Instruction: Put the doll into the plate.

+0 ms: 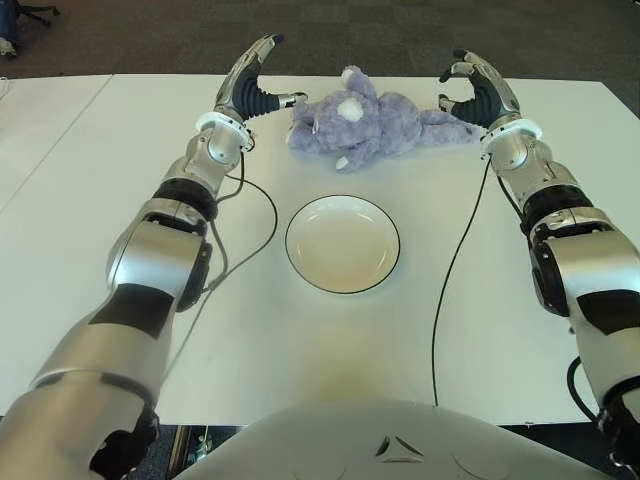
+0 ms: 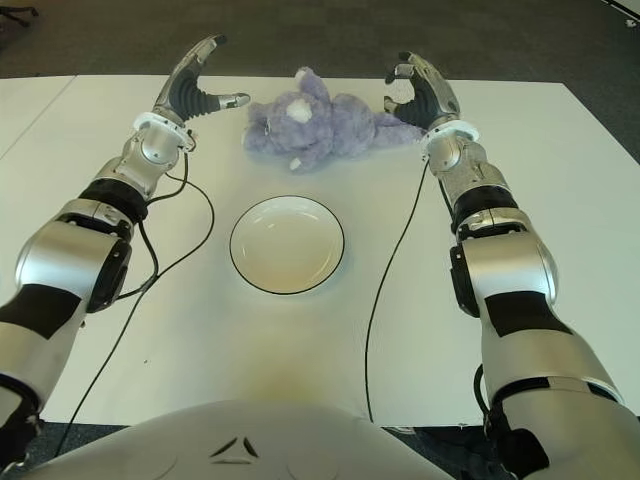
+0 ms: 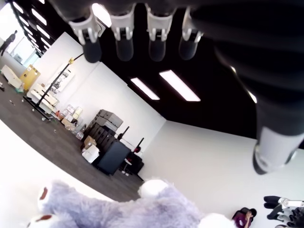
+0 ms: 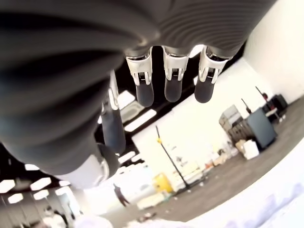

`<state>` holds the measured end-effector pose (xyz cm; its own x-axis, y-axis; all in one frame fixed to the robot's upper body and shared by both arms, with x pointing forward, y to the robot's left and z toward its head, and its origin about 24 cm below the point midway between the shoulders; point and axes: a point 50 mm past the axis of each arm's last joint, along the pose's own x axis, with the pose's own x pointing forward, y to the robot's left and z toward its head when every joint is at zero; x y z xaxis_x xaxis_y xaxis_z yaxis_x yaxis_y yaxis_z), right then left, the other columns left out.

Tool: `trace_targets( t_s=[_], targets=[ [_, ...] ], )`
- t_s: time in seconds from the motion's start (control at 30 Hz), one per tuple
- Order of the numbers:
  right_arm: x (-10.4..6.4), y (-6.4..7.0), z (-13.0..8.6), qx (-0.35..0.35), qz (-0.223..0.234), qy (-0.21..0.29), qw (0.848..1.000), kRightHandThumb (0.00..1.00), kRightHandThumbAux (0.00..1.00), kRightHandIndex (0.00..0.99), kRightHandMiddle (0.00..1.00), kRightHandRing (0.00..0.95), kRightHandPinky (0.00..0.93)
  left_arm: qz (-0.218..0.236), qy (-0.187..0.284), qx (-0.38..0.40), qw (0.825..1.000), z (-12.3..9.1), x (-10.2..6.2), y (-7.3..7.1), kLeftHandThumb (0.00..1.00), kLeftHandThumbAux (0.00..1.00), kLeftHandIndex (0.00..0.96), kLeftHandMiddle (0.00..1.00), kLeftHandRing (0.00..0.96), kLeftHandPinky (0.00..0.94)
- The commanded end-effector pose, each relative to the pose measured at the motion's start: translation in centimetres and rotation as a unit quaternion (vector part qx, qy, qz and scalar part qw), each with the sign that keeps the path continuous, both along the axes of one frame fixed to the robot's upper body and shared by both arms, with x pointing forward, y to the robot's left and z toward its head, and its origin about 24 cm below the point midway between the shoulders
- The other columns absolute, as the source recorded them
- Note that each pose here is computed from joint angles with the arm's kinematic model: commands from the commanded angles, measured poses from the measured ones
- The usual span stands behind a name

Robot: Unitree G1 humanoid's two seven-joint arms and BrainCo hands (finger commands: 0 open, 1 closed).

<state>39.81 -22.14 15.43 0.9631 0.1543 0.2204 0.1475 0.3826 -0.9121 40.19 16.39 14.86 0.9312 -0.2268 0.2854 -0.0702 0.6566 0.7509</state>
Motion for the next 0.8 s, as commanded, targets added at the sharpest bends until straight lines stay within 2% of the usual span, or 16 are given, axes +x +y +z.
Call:
trace_targets(
  t_s=[0.03,0.33,0.57,0.8],
  targets=[
    [0.0,-0.5,-0.2,-0.064,-0.008,0.014,0.998,0.087,0.671,0.132,0.023,0.000,0.008,-0.006,0.014,0.053,0.998,0.2,0.3,-0.2,0.072,0.552,0.000,0.000,0.000,0.000],
    [-0.1,-0.8,-0.8,-0.105,-0.005,0.031,0.994,0.100,0.663,0.125,0.018,0.000,0.013,-0.028,0.020,0.127,0.991,-0.1,0.2,-0.8,0.081,0.581,0.000,0.000,0.000,0.000],
    [-0.3,-1.0,-1.4,-0.103,-0.006,0.043,0.994,0.135,0.687,0.121,0.027,0.000,0.000,-0.052,0.018,0.178,0.982,-0.8,0.0,-1.2,0.059,0.585,0.000,0.000,0.000,0.000],
    [-0.6,-1.0,-2.2,-0.107,-0.006,0.047,0.993,0.225,0.731,0.129,0.034,0.000,0.019,-0.054,0.023,0.212,0.975,-1.6,-0.2,-1.5,0.041,0.593,0.000,0.000,0.000,0.000]
  ],
)
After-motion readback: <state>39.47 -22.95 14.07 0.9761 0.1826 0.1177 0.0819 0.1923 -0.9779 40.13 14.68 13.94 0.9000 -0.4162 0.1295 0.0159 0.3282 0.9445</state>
